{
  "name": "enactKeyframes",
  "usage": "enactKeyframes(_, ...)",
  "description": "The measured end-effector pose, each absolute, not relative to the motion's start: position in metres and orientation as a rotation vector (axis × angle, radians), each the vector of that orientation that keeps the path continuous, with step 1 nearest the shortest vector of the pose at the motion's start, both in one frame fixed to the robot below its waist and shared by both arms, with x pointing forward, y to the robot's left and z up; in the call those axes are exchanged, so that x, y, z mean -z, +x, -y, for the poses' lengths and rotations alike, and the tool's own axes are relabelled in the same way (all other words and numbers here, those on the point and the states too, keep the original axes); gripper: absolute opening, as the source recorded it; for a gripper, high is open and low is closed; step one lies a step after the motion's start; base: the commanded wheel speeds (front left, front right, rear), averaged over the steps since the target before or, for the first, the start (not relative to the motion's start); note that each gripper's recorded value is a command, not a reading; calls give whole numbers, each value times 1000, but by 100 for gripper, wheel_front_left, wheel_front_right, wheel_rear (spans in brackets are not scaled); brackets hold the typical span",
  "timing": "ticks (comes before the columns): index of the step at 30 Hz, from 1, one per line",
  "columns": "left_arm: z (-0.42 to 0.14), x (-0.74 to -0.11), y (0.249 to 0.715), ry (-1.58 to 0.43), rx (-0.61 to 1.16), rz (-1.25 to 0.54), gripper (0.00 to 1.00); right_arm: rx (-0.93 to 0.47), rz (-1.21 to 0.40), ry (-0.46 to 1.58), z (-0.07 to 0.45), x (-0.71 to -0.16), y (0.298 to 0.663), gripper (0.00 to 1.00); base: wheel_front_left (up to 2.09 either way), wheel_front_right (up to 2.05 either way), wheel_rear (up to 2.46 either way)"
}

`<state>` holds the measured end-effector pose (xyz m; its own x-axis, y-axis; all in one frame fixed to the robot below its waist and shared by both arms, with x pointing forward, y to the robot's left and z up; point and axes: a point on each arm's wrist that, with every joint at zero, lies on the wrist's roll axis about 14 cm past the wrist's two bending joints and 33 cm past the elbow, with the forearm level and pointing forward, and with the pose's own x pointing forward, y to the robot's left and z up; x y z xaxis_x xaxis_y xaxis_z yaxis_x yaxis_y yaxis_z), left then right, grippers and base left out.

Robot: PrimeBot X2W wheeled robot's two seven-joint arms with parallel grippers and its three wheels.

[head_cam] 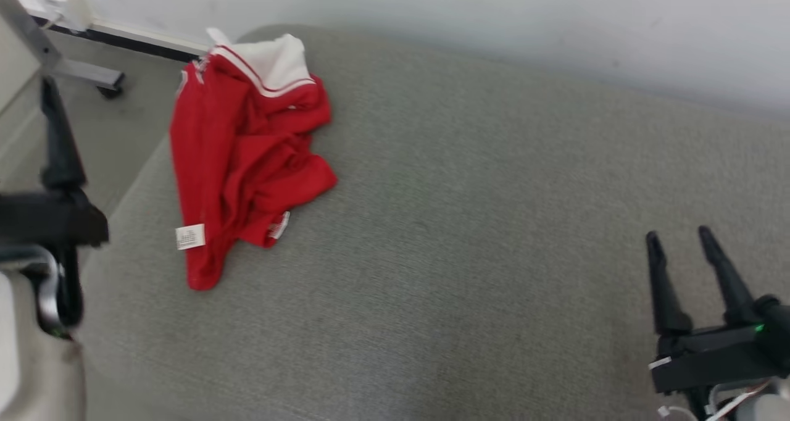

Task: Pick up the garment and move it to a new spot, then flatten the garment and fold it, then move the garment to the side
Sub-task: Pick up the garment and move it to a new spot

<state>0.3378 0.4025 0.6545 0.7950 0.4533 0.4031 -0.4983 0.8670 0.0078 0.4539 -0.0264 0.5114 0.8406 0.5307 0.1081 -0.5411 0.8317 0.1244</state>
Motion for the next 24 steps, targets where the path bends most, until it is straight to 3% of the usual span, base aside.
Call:
enactKeyframes(8,-400,-670,435,156,-410,359,100,-365,49,101,109,-491,478,100,0,0,0)
enactKeyframes(13,-393,-631,498,139,-356,222,100,-257,8,76,153,-471,478,100,0,0,0)
enactKeyframes(24,-404,-514,538,87,-376,-132,100,-137,-53,41,200,-448,468,100,0,0,0)
